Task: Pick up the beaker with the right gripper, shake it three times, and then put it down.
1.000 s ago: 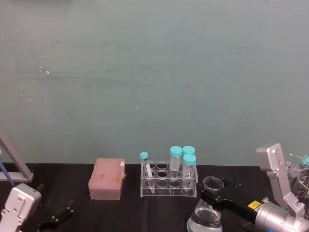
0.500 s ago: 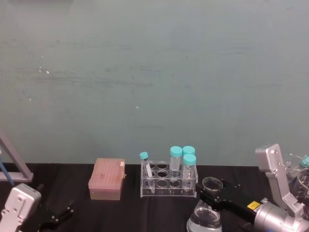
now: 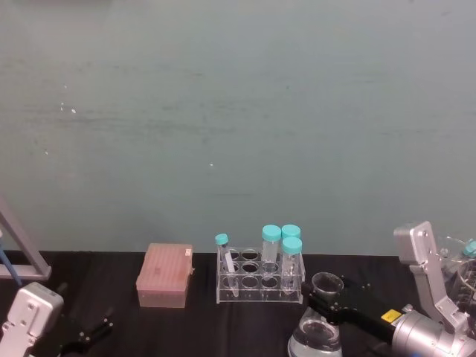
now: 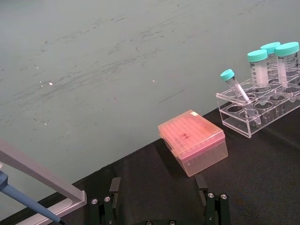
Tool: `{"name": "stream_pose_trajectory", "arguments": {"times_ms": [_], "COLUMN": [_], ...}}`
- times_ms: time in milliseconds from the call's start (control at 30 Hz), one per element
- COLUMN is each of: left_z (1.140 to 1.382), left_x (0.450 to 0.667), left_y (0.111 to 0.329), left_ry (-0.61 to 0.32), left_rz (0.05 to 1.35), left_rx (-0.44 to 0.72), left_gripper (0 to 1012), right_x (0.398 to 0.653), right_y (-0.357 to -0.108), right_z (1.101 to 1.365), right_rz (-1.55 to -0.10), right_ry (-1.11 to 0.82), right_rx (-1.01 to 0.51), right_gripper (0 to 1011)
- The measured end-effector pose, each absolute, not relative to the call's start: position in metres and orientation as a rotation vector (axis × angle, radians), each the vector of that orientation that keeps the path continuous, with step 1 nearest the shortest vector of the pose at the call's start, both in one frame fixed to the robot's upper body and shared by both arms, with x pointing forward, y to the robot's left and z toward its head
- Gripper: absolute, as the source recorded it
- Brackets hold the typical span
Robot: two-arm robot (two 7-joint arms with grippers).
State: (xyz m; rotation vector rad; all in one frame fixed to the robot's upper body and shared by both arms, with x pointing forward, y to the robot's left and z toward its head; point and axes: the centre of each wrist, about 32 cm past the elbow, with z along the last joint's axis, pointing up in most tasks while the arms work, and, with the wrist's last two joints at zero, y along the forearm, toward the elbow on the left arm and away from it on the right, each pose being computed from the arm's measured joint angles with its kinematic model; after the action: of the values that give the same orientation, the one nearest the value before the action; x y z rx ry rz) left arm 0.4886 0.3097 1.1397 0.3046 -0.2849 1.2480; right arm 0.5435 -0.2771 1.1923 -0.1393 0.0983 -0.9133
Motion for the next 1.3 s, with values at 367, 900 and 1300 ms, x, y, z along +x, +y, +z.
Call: {"name": "stream_pose_trajectory", "arguments": {"times_ms": [367,900,1300], "left_z": [1.14,1.14,1.14], "left_x": [0.489,0.489,0.489], "left_y": [0.31,0.31,0.31], "left_ry": [-0.285,-0.285,-0.285], "left_rz": [1.248,1.248,1.248], "left_rx": [0.304,0.304,0.305], "left_gripper": [1000,1000,1000], "right_x": [0.543,0.542,0.533], "right_y": [-0.277,-0.277,-0.28], "right_z": [1.193,1.192,1.19], "right_rz": [-0.913,-0.908,-0.89], "right_ry": [0.098,0.1,0.106], "right_rx": [-0.138,-0.137,-0.125], "right_gripper": [807,1000,1000]}}
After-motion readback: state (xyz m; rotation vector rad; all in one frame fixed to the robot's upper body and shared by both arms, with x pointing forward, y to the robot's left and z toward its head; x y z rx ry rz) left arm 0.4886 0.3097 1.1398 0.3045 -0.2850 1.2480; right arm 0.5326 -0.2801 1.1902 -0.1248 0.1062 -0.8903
